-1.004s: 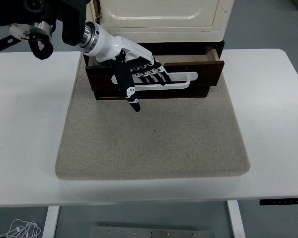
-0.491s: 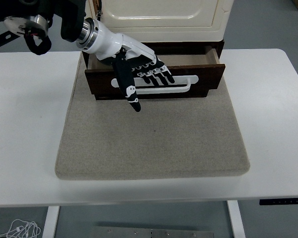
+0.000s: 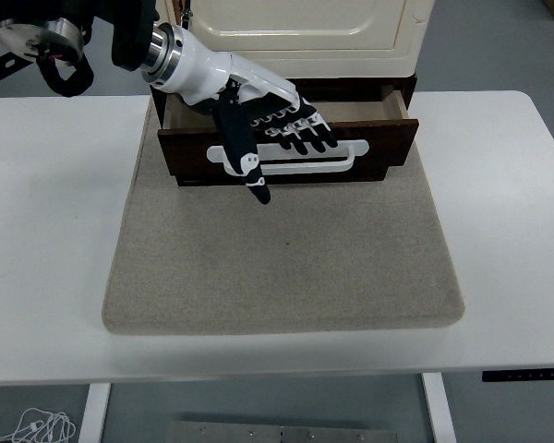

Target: Open the drawer under the combination cabinet

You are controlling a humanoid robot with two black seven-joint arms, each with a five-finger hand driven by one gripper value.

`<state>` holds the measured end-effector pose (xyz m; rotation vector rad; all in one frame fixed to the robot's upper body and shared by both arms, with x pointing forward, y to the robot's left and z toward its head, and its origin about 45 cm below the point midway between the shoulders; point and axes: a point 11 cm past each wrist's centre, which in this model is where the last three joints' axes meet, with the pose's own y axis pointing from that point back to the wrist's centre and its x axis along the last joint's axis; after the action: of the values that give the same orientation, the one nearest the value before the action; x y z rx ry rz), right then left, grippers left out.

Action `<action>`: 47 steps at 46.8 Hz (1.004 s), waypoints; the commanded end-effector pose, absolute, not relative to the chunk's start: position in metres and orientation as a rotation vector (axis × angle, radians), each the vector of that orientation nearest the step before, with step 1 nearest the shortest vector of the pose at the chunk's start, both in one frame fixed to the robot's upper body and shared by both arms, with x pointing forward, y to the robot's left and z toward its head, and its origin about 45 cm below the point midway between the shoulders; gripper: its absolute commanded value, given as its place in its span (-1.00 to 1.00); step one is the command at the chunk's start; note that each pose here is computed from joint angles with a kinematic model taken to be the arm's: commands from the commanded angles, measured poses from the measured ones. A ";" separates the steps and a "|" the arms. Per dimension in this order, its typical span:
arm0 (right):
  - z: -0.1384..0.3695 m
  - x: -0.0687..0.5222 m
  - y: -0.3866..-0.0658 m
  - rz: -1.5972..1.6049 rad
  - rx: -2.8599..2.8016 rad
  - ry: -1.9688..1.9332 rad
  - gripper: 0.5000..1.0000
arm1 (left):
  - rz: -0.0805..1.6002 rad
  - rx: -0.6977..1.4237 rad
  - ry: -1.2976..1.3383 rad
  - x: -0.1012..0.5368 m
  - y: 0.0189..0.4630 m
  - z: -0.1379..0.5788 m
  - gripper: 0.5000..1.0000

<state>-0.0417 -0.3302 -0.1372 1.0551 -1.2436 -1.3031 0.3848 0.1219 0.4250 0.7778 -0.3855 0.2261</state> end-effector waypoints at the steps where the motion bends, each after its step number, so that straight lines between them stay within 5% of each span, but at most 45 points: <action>1: -0.137 -0.042 -0.330 -1.303 1.055 -1.244 0.70 | 0.226 0.719 -0.376 0.383 0.117 0.436 1.00; 27: -0.137 -0.042 -0.330 -1.304 1.056 -1.243 0.70 | 0.276 -0.098 -0.425 0.379 0.104 0.588 1.00; 47: -0.137 -0.042 -0.330 -1.303 1.055 -1.244 0.70 | 1.022 -0.744 -0.251 0.454 0.218 0.663 1.00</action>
<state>-0.0417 -0.3302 -0.1372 1.0551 -1.2435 -1.3032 0.4449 0.1972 0.6611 -0.6978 -0.2677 0.9261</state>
